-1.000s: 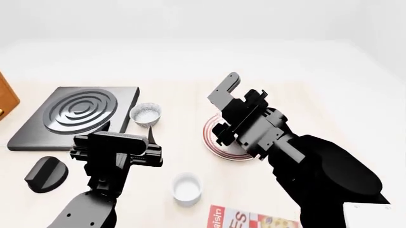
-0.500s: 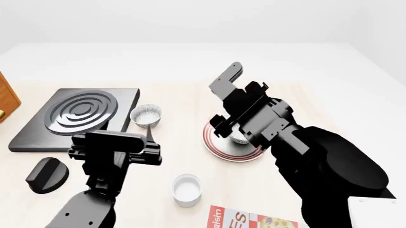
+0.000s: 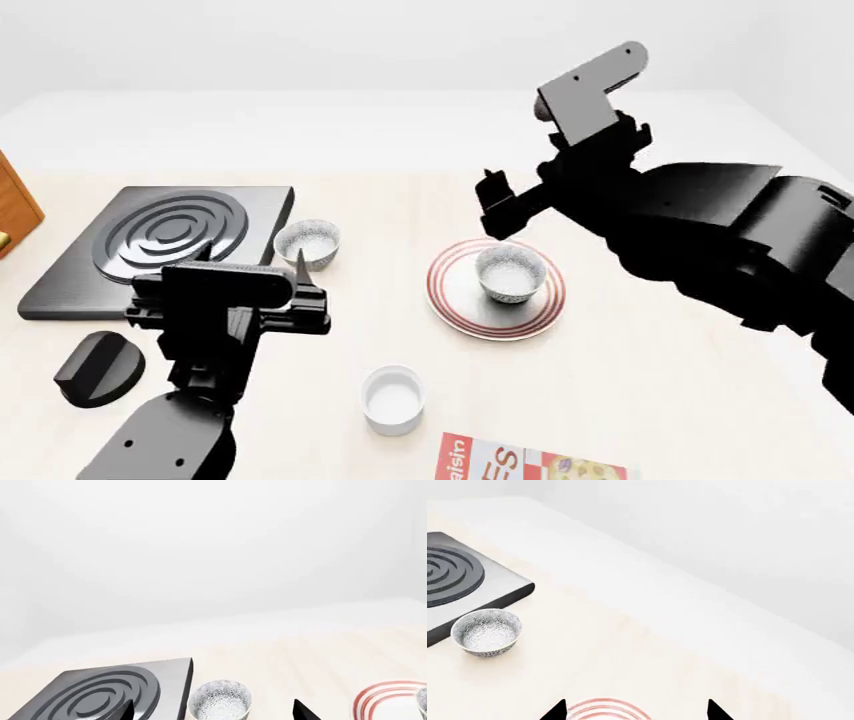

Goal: Pick the akita bowl next to the cookies box and place it on the plate.

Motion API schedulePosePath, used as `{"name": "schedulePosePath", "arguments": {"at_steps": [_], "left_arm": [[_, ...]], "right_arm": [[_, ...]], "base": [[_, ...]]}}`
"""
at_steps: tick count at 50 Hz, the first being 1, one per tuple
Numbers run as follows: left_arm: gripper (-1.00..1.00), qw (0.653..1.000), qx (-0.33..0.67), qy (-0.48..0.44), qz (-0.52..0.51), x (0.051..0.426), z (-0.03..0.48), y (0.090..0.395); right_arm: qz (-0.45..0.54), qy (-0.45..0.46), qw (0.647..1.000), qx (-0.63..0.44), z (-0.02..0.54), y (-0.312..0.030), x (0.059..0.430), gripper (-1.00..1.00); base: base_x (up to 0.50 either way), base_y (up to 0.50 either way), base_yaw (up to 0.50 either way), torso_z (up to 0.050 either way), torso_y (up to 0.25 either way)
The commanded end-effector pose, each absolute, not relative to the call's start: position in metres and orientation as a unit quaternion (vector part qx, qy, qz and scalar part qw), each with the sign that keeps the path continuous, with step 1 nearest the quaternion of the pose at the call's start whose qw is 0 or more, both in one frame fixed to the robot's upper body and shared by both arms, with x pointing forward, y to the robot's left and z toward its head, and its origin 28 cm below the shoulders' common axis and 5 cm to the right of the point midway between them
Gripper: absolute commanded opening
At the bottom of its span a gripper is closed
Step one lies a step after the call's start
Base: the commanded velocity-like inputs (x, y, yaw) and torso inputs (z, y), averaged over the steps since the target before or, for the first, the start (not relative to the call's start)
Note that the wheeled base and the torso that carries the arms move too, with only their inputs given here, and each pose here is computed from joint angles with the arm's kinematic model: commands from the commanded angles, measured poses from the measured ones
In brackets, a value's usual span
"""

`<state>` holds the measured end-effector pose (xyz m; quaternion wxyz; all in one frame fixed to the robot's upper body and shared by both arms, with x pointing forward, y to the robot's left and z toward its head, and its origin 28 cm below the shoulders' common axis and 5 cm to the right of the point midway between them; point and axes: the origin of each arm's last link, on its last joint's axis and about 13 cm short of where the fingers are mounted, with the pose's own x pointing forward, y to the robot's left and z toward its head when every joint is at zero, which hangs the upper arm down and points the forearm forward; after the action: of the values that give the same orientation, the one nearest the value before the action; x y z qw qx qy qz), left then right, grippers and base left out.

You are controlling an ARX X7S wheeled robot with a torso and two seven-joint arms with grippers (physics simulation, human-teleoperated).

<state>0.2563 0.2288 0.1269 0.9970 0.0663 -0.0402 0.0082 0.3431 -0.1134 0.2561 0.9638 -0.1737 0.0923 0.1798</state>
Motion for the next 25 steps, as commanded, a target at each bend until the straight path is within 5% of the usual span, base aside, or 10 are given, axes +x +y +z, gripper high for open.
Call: {"name": "schedulePosePath", "arguments": {"at_steps": [1, 25], "left_arm": [[1.0, 0.996, 0.072, -0.052, 0.016, 0.256, 0.138, 0.23], [1.0, 0.99, 0.104, -0.099, -0.002, 0.258, 0.187, 0.219]], "right_arm": [[0.138, -0.069, 0.977, -0.145, 0.243, -0.13, 0.291, 1.0], [0.119, -0.151, 0.981, -0.033, 0.223, -0.13, 0.256, 1.0]], "base": [[0.0, 0.0, 0.0, 0.0, 0.0], [0.0, 0.0, 0.0, 0.0, 0.0]]}}
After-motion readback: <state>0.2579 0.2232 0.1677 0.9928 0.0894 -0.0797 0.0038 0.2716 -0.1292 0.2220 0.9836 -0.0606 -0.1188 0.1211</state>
